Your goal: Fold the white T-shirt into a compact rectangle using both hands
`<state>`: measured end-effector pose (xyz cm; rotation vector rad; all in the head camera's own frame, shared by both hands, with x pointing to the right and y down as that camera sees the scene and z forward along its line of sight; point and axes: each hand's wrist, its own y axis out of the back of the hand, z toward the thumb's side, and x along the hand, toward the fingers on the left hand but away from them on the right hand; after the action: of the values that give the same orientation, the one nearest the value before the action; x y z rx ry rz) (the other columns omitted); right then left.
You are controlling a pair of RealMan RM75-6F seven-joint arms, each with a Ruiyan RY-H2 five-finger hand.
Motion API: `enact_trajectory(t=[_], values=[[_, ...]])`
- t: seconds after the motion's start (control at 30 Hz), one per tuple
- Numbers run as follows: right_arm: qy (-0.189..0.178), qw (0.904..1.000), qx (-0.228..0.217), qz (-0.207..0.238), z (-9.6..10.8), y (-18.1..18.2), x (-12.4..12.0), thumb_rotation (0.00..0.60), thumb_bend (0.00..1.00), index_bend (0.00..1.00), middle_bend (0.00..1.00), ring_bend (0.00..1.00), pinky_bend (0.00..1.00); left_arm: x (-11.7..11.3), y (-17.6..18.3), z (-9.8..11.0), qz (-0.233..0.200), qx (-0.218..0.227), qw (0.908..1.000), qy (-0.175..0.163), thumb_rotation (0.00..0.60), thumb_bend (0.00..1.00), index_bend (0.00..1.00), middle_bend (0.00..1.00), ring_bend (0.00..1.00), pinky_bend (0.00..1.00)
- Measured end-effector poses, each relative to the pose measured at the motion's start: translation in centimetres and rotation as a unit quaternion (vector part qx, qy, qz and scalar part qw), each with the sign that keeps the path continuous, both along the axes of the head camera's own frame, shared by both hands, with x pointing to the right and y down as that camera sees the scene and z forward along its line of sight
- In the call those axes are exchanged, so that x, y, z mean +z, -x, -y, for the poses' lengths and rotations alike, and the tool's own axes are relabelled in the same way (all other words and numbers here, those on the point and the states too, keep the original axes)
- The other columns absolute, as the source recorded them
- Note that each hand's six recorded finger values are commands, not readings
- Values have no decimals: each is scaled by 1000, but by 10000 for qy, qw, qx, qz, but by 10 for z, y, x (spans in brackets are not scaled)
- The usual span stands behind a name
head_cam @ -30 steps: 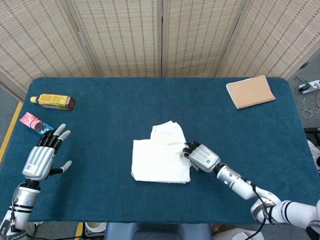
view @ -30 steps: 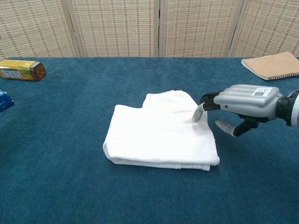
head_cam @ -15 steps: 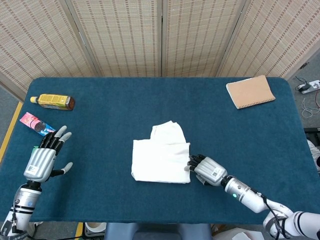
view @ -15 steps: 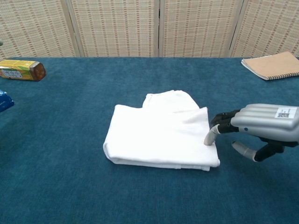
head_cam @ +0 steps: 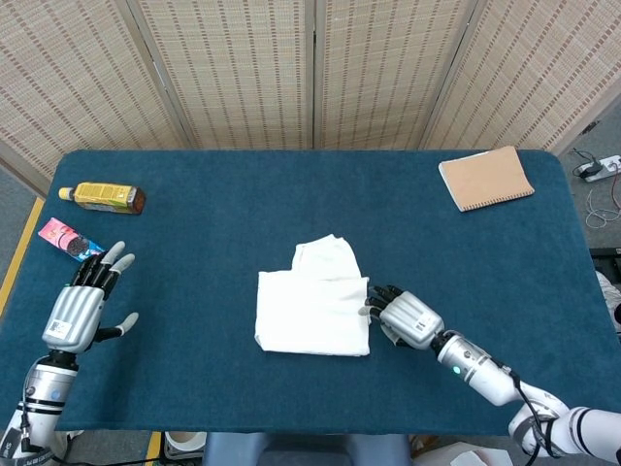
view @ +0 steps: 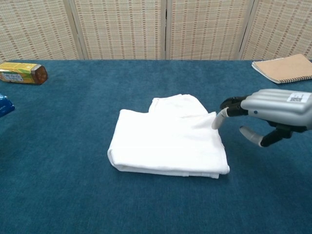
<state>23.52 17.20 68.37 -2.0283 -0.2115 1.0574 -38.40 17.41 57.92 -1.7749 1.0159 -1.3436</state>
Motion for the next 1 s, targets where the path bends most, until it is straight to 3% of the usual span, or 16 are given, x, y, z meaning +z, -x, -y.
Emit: enact_trajectory(t=[0.2,0.53,0.77,1.0], values=[[-23,9999,64,-79,17,15,18,600,663,239,221,83,178,-1,3,-1,26,-36,10000,-1,600,269,121,30,0,23],[-20,9993,-99,-346,26,37,48,600,662,239,221,83,178,-3,10,-3,53,-99,9999,-15,600,269,121,30,0,23],[-333,9992,162,-124,39,22,21,600,639,239,220,83,178,-7,18,1,146,-138,9998,-91,600,269,122,30,0,23],[-914,9926,801,-82,44,-36,-33,600,562,239,220,83,178,-9,41,0,544,-210,9980,-253,600,269,126,30,0,23]])
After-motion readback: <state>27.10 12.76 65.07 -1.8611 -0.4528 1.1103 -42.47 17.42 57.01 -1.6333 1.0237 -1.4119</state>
